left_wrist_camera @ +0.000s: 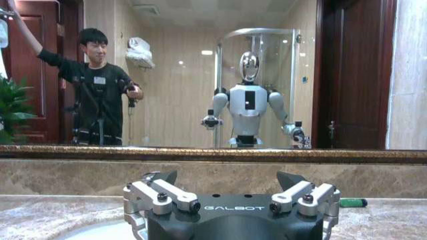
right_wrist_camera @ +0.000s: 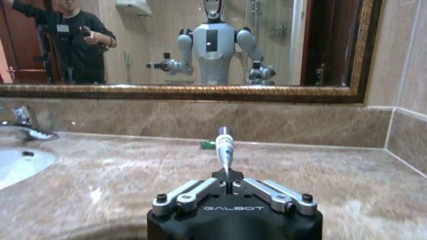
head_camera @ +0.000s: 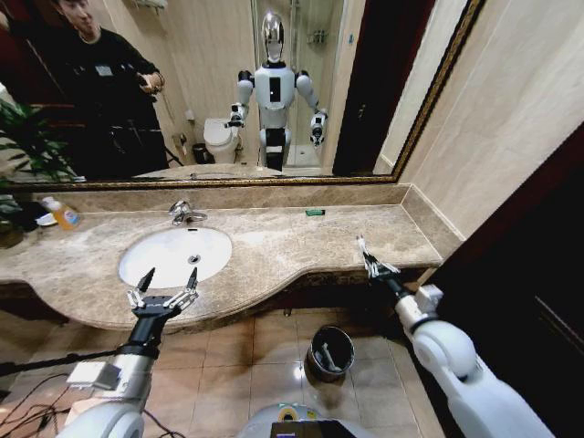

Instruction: Pick up the trash from the sink and place it in the trash bin.

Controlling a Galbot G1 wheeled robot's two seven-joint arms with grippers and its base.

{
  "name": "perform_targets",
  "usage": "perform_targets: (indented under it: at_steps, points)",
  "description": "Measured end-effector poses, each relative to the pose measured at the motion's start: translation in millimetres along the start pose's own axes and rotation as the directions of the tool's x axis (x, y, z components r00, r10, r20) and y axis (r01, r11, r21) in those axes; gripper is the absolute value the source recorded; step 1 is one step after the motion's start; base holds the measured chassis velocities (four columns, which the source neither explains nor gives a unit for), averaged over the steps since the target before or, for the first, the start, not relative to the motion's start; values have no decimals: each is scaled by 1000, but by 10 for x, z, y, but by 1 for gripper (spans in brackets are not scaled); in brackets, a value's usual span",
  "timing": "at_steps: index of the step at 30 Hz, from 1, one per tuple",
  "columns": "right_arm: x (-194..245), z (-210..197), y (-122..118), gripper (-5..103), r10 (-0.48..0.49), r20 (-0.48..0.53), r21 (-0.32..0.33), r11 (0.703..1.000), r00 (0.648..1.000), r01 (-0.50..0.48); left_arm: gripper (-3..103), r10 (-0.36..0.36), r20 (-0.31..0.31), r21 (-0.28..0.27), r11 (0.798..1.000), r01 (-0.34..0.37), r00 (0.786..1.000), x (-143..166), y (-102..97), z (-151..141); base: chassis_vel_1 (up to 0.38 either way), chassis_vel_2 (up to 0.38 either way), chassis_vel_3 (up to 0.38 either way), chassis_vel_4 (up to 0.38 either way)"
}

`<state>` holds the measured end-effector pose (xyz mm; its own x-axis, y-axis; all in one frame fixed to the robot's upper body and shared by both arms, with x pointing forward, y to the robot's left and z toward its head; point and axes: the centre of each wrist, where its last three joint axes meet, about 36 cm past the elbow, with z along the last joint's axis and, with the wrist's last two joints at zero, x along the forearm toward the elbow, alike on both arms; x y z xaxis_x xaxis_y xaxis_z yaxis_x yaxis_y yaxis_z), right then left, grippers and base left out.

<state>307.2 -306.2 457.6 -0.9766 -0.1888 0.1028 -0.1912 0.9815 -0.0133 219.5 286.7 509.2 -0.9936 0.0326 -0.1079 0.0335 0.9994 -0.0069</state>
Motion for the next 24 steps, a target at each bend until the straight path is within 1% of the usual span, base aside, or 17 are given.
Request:
perform_targets:
  at_steps: [3, 5, 7, 8, 10, 11, 13, 15, 16, 17, 20, 22, 24]
  points:
    - [126, 220, 61, 0, 28, -17, 20, 999, 999, -28, 100, 0, 0, 0, 1000, 0, 1000, 0, 0, 0, 0, 0, 0, 0]
    - [154, 268, 90, 0, 39, -19, 23, 999, 999, -38, 100, 0, 0, 0, 1000, 0, 1000, 0, 0, 0, 0, 0, 0, 0]
    - [263, 408, 190, 0, 66, -31, 15, 998, 997, -65, 100, 0, 0, 0, 1000, 0, 1000, 0, 0, 0, 0, 0, 0, 0]
    - [263, 408, 190, 0, 66, -31, 15, 998, 997, -65, 100, 0, 0, 0, 1000, 0, 1000, 0, 0, 0, 0, 0, 0, 0]
    - [347, 532, 258, 0, 83, -33, 6, 997, 996, -83, 100, 0, 0, 0, 1000, 0, 1000, 0, 0, 0, 0, 0, 0, 0]
    - [443, 687, 326, 0, 87, -38, 1, 996, 995, -87, 100, 0, 0, 0, 1000, 0, 1000, 0, 0, 0, 0, 0, 0, 0]
    - [472, 732, 342, 0, 87, -43, -2, 996, 995, -87, 100, 0, 0, 0, 1000, 0, 1000, 0, 0, 0, 0, 0, 0, 0]
    - [541, 944, 376, 0, 91, -70, -8, 996, 993, -92, 100, 0, 0, 0, 1000, 0, 1000, 0, 0, 0, 0, 0, 0, 0]
    - [550, 1051, 380, 0, 97, -77, 0, 995, 992, -97, 100, 0, 0, 0, 1000, 0, 1000, 0, 0, 0, 0, 0, 0, 0]
    - [550, 1051, 380, 0, 97, -77, 0, 995, 992, -97, 100, 0, 0, 0, 1000, 0, 1000, 0, 0, 0, 0, 0, 0, 0]
    - [548, 1398, 400, 0, 109, -112, 25, 994, 988, -106, 100, 0, 0, 0, 1000, 0, 1000, 0, 0, 0, 0, 0, 0, 0]
    - [547, 1474, 418, 0, 109, -125, 24, 994, 986, -107, 100, 0, 0, 0, 1000, 0, 1000, 0, 0, 0, 0, 0, 0, 0]
    - [535, 1636, 454, 0, 112, -154, 24, 994, 982, -109, 100, 0, 0, 0, 1000, 0, 1000, 0, 0, 0, 0, 0, 0, 0]
